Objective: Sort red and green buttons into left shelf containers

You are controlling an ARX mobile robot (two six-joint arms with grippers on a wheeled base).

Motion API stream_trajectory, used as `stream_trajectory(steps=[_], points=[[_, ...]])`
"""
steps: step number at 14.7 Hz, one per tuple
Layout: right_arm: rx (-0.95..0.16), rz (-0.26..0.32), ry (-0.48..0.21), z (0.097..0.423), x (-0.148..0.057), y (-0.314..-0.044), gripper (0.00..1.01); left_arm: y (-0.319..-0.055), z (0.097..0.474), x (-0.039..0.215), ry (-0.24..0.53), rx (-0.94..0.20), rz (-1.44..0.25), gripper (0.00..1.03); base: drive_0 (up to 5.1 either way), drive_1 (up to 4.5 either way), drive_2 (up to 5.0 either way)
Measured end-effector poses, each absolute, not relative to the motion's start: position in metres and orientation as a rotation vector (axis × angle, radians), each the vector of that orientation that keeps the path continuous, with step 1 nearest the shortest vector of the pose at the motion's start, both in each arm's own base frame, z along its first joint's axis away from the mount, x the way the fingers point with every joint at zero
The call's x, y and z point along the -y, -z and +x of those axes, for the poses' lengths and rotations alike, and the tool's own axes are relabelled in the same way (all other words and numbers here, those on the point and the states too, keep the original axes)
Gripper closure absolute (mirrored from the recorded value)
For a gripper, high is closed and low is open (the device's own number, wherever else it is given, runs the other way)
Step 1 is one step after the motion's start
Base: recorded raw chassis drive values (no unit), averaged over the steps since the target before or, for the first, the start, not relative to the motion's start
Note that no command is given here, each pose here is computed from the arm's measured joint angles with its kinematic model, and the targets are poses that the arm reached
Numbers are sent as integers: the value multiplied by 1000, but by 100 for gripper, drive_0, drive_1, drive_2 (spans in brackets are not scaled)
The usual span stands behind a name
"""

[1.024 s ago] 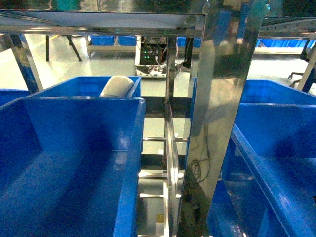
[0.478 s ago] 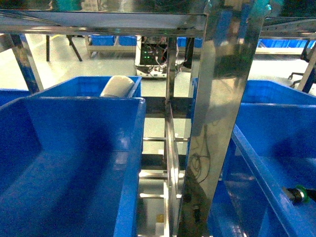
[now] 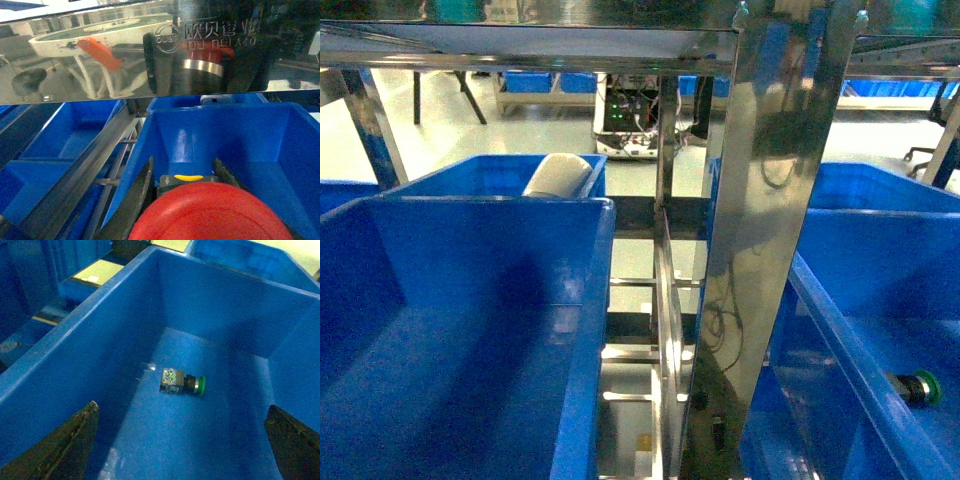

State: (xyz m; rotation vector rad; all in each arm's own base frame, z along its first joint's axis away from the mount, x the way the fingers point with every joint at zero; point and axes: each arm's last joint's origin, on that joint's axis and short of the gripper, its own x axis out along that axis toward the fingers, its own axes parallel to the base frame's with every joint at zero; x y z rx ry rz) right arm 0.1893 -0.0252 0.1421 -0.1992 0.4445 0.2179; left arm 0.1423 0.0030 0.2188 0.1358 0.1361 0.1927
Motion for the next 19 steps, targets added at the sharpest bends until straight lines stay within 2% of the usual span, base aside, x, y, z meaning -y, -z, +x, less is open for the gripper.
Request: stream_trajectory(steps=[4,5,6,7,12,15,17,19], points=[[-332,-44,-144,122,29,-153,3,-219,142,-3,-193,-136,136,76,0,0,0],[-279,-31,-119,106,28,-155,3,-219,142,-3,-193,-136,136,76,0,0,0],[-208,-50,-116,100,25,-156,3,-219,142,-3,-193,-136,136,76,0,0,0],[-164,-68,-143,97,22,-159,3,-219,142,-3,-193,-135,136,76,0,0,0],[-159,-66,-144,98,21,-159,3,-216,144,-4,-189,-156,125,76,0,0,0],[-159,-66,-144,98,21,-159,3,-212,154,-14,-234,-226,87,76,0,0,0],[-159,-65,-144,98,21,-159,3,-213,160,-10,-200,-265,89,76,0,0,0],[-159,-65,-143,98,21,-159,3,-205,158,-4,-180,-351,105,76,0,0,0]])
